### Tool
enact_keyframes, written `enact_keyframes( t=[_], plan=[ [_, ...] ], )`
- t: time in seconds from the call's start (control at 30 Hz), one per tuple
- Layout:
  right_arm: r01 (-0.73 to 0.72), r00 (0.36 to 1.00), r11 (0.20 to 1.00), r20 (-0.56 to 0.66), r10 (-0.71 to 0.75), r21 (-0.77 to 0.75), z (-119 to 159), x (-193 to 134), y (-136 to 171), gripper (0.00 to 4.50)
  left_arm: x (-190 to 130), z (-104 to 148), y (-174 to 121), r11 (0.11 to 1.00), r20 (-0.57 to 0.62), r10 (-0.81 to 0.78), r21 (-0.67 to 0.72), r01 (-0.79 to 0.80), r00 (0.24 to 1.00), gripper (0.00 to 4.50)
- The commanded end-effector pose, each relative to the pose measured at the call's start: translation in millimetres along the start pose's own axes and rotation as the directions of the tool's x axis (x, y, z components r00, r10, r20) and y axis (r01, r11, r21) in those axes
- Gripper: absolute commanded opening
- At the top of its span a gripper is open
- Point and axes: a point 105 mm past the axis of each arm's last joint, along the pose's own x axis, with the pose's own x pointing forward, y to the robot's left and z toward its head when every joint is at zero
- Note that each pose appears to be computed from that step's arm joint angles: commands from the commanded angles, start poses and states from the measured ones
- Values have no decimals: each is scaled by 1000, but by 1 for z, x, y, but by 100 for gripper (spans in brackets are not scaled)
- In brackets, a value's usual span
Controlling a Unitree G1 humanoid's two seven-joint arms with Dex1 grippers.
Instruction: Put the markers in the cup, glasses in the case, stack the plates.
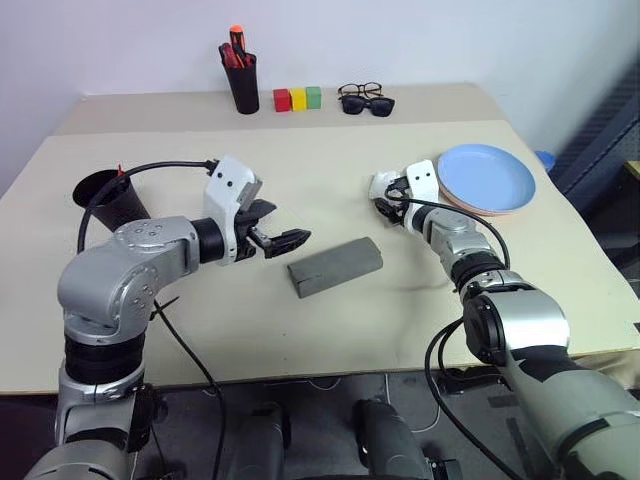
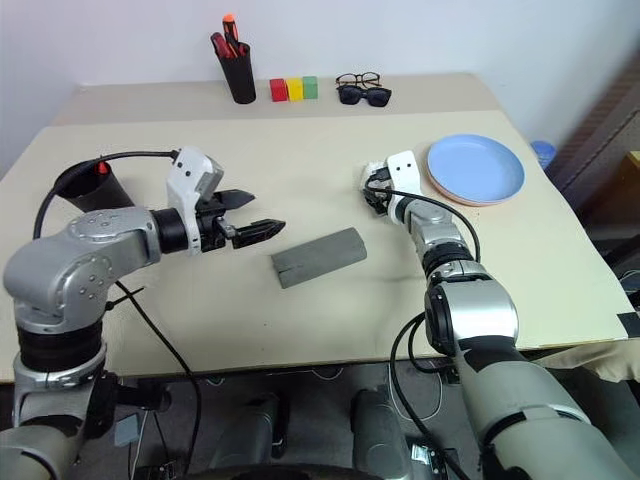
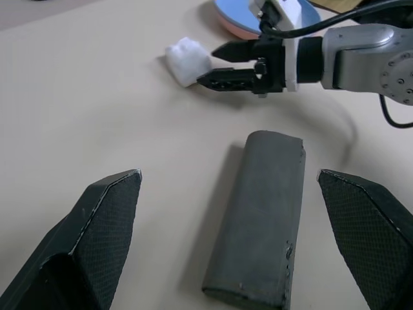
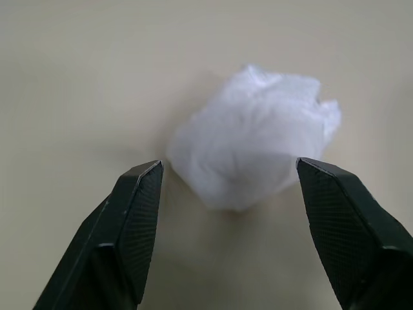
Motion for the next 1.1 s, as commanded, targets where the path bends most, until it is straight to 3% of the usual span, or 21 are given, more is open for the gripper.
enact_keyframes(
  t=[0.03, 0.17, 0.47, 0.67, 0.77, 0.9, 1.1],
  plan=[
    [25, 999, 1000, 23, -25, 18, 10, 1, -2, 206, -13, 9, 1, 999, 37, 46, 25, -47, 998, 450],
    [28, 999, 999, 26, -29, 28, 12, 2, -1, 4, -18, 8, 1, 998, 34, 65, 17, -65, 997, 450],
    [9, 999, 1000, 37, -9, -9, 14, 5, 9, 4, -17, 7, 1, 997, 36, 75, 7, -76, 997, 450],
    [-16, 994, 1000, 109, 14, 14, 27, 4, 8, 4, -17, 3, 1, 997, 27, 73, -3, -73, 997, 450],
    [-22, 990, 999, 137, 18, 27, 33, 4, 9, 90, -17, 2, 0, 998, 23, 69, -6, -69, 997, 450],
    [-12, 989, 1000, 146, 8, 27, 34, 5, 11, 290, -16, 2, 0, 998, 20, 61, -3, -61, 998, 450],
    [-3, 991, 999, 135, -3, 40, 30, 6, 15, 290, -15, 4, -1, 998, 23, 57, -2, -57, 998, 450]
  ],
)
